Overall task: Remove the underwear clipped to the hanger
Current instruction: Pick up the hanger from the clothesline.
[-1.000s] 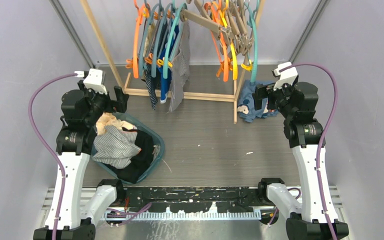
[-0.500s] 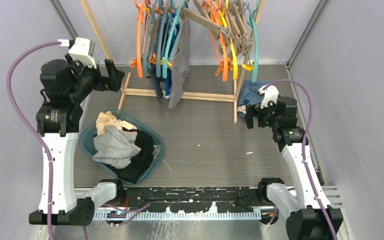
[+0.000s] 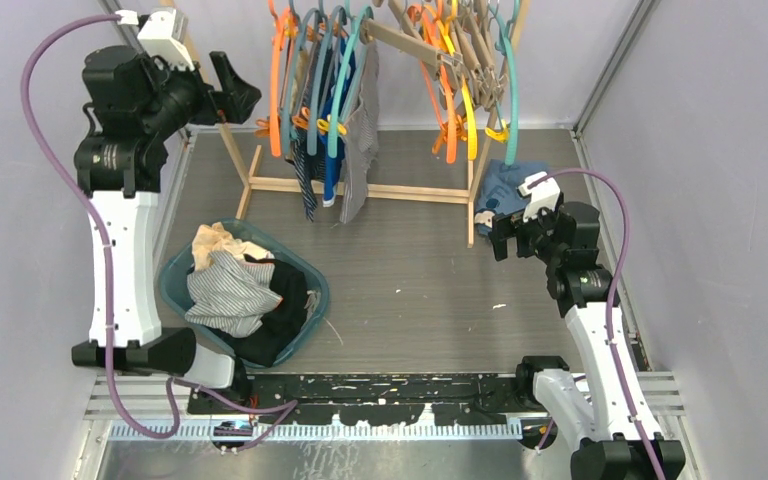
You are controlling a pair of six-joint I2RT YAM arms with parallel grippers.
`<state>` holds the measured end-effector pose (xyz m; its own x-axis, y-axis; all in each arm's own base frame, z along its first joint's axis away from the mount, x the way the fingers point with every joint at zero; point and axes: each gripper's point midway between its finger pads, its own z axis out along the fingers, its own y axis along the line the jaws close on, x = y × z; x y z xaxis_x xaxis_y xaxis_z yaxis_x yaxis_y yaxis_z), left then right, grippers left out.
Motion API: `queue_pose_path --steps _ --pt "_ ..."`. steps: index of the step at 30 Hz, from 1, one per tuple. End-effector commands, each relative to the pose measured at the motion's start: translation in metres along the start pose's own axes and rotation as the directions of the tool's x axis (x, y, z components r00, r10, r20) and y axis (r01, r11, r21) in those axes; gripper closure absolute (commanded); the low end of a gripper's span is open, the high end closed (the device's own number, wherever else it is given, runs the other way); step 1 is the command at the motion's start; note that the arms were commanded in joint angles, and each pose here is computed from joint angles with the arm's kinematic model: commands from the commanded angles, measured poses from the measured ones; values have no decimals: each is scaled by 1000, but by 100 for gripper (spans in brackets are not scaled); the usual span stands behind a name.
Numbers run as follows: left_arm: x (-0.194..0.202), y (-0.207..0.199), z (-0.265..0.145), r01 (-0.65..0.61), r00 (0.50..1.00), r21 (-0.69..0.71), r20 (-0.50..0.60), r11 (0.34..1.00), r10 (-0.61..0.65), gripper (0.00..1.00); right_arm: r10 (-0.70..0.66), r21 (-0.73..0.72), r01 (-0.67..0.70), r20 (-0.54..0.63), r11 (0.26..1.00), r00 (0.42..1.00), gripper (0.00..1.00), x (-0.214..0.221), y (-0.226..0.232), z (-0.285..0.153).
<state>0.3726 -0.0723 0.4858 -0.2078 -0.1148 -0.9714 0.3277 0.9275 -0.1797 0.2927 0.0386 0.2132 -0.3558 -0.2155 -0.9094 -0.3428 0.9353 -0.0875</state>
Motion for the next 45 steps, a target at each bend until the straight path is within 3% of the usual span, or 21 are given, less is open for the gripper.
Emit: queue_pose_path --steps 1,8,18,45 --pt "-25 -24 2 36 998 80 49 996 -40 2 -41 31 39 77 999 996 0 -19 -6 -5" --pt "-22 -29 35 -1 1000 41 23 999 0 0 -49 27 47 69 999 996 0 -16 -5 -5" --pt "-24 -19 58 -39 999 -34 33 999 40 9 -45 10 45 38 999 998 0 -8 -4 0" --pt "-15 -7 87 -73 997 -61 12 995 74 53 -47 -8 47 9 999 999 0 0 -2 5"
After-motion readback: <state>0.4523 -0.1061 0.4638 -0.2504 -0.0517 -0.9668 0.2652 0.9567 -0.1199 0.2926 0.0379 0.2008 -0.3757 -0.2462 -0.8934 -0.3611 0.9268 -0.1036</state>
